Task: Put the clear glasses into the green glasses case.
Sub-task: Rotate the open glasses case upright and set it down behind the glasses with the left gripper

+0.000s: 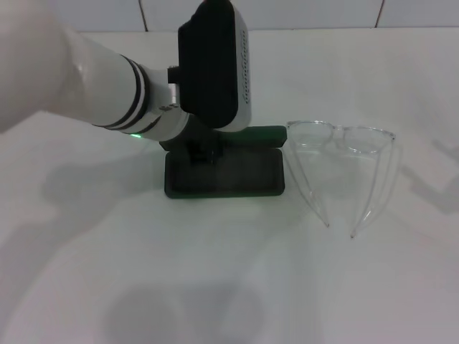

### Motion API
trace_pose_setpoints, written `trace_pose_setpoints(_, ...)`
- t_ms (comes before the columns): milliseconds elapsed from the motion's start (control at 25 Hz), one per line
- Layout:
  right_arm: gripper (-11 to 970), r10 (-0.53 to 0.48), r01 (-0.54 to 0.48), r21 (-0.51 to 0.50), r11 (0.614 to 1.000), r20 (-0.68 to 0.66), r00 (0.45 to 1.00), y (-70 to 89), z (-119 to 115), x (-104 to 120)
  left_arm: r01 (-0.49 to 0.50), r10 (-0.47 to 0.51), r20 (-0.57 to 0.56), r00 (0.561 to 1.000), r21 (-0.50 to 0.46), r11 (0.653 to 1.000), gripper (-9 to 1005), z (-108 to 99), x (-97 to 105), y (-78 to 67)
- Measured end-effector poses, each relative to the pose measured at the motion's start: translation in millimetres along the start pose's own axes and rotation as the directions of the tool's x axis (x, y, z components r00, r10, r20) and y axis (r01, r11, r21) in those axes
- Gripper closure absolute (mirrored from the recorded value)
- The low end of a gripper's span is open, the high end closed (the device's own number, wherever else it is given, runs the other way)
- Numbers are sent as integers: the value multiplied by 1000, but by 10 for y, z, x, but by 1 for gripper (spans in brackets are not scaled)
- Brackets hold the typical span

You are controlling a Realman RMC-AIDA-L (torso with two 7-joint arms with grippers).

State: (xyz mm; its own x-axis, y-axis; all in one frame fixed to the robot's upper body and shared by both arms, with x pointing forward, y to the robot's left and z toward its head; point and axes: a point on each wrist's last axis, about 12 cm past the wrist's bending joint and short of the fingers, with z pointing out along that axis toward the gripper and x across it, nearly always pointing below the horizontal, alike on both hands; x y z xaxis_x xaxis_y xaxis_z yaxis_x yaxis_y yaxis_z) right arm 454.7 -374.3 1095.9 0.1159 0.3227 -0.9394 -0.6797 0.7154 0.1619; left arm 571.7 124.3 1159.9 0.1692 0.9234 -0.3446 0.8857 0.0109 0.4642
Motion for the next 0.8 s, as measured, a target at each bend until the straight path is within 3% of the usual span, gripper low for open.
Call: trace_pose_setpoints(800,105,-5,5,1,1000,0,1000,2,-11,1,30,-30,1,1000,-9,1000,704,12,-38,-13)
